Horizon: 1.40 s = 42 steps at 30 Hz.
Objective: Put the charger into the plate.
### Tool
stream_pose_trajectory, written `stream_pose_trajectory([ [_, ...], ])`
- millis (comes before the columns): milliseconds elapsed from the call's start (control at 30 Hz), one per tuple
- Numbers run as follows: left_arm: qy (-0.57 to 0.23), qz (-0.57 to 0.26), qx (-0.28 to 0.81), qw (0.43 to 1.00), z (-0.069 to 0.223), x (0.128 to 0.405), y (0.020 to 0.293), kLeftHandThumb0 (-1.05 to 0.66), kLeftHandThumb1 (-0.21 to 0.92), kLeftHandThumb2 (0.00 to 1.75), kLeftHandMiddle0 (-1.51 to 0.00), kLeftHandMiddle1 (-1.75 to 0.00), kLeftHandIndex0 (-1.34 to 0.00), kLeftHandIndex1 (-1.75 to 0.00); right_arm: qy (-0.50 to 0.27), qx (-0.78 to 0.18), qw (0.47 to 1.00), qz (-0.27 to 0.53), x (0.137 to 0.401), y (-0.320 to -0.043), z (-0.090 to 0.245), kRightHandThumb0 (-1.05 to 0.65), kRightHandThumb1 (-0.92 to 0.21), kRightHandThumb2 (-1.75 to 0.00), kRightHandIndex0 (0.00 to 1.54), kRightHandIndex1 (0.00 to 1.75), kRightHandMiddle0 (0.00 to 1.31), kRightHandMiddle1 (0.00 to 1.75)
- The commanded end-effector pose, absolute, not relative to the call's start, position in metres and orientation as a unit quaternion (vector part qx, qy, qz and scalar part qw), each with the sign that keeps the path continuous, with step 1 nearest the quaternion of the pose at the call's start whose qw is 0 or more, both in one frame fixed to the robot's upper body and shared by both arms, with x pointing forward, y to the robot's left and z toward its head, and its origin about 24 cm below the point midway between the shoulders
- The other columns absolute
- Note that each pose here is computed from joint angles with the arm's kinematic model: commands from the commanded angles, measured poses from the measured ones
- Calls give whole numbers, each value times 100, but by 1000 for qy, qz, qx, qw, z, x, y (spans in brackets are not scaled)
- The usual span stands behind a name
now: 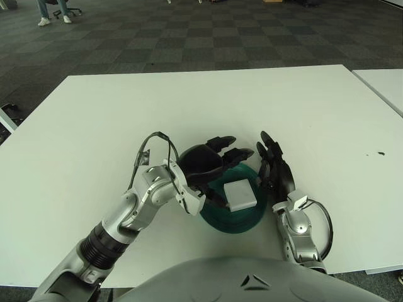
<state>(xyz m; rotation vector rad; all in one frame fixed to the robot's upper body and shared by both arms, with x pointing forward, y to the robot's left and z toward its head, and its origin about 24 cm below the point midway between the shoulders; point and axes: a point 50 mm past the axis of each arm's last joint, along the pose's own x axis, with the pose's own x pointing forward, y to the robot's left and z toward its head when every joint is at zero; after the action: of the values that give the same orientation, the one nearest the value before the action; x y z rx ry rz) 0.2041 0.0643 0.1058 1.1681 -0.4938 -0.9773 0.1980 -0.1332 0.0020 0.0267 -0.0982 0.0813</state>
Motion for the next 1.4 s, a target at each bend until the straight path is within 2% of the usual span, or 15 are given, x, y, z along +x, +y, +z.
stream_pose_trajectory([
  [0,-202,-437,518,707,108,212,70,-105,92,52,0,0,0,0,42,36,998,35,182,-136,-32,-97,-92,-103,4,0,0,2],
  [100,-190,-439,505,718,108,215,72,-105,92,49,0,0,0,0,50,50,997,37,183,-136,-33,-96,-92,-102,4,0,1,3],
  [167,-170,-428,497,735,105,230,80,-105,92,48,0,0,0,0,53,57,996,33,183,-136,-34,-96,-92,-102,5,0,2,3],
  [267,-137,-386,465,785,102,241,87,-105,92,48,0,0,-1,0,55,54,997,20,181,-136,-35,-97,-92,-100,7,1,3,5],
  [433,-96,-273,367,884,96,247,94,-105,92,62,-1,0,-7,-4,69,69,995,14,182,-134,-36,-99,-92,-98,9,1,5,7],
  [533,-78,-189,282,937,79,237,106,-105,92,71,-6,-2,-12,-7,87,89,992,9,184,-134,-39,-99,-92,-96,10,1,2,18],
  [667,-68,-139,237,959,69,223,109,-105,92,81,-14,-2,-14,-14,100,98,990,7,185,-135,-40,-98,-92,-95,11,0,0,24],
  [700,-63,-133,228,962,65,219,111,-105,92,84,-16,-1,-10,-23,103,99,990,6,184,-135,-41,-98,-92,-95,11,0,0,25],
  [767,0,-77,123,989,41,203,117,-105,92,87,-16,-1,-5,-33,117,112,987,4,184,-137,-45,-98,-92,-95,11,0,0,26],
  [833,38,-42,52,997,31,196,119,-103,92,94,-14,0,-2,-37,123,121,985,2,184,-138,-47,-98,-92,-95,11,0,0,27],
  [1000,80,-2,-39,996,15,190,121,-97,92,101,-12,0,0,-37,126,137,983,-3,184,-141,-47,-99,-92,-93,12,0,0,31],
  [1367,87,14,-85,992,5,187,124,-96,92,107,-12,0,0,-35,125,152,980,-17,182,-147,-48,-102,-92,-90,13,1,0,40],
])
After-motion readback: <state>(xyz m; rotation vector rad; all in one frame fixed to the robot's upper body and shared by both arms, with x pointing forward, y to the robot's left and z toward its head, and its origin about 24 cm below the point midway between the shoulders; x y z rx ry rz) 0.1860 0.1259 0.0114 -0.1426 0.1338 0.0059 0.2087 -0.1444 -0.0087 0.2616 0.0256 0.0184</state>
